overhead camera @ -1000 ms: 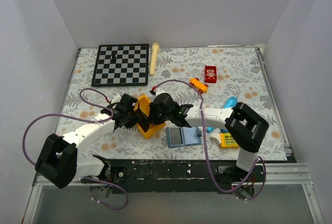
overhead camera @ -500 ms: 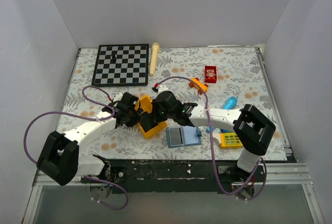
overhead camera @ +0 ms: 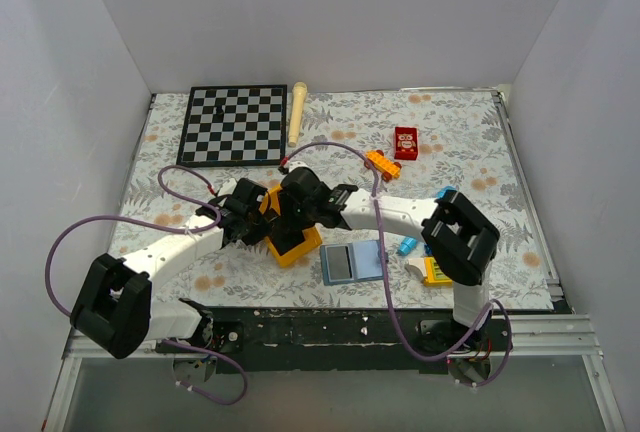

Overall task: Put the credit cards into the card holder
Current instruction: Pick up the credit card from the storage box.

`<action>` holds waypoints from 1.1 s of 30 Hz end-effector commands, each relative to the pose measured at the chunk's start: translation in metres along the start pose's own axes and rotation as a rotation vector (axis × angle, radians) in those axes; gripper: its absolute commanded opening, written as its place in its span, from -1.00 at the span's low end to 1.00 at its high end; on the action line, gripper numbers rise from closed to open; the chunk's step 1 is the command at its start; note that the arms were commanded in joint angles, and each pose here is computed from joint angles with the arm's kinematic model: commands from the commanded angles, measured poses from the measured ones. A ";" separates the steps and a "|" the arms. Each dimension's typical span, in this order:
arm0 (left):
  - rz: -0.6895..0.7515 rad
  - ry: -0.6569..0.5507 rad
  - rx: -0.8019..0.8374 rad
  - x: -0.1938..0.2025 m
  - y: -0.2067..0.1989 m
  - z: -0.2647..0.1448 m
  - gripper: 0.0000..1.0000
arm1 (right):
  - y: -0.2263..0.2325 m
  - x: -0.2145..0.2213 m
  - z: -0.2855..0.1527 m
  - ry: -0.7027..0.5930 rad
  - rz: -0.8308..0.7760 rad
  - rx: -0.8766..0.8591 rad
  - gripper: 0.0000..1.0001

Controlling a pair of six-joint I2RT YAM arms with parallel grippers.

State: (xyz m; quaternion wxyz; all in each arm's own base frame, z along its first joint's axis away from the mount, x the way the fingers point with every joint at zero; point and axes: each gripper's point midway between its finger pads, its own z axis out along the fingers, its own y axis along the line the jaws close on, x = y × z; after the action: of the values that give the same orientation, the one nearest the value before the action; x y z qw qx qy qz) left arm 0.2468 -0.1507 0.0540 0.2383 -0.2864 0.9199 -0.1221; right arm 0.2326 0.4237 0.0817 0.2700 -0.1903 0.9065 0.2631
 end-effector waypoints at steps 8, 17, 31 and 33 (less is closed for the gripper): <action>-0.043 -0.023 0.043 -0.006 -0.011 -0.010 -1.00 | -0.029 0.018 0.006 0.185 -0.066 0.282 0.00; -0.073 -0.029 0.022 -0.009 -0.012 -0.013 -1.00 | -0.051 0.028 0.007 0.236 -0.139 0.448 0.21; -0.112 0.018 0.144 0.009 -0.019 -0.001 -1.00 | -0.061 0.055 0.003 0.265 -0.146 0.430 -0.48; -0.114 0.008 0.202 0.010 -0.023 0.001 -1.00 | -0.069 0.057 0.001 0.273 -0.159 0.471 -0.32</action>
State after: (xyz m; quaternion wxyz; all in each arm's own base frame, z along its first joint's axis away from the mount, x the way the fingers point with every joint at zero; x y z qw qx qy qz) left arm 0.2454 -0.1594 0.0527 0.2409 -0.3195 0.9016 -0.1641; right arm 0.2324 0.4049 0.0477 0.2214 -0.2072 0.9461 0.1142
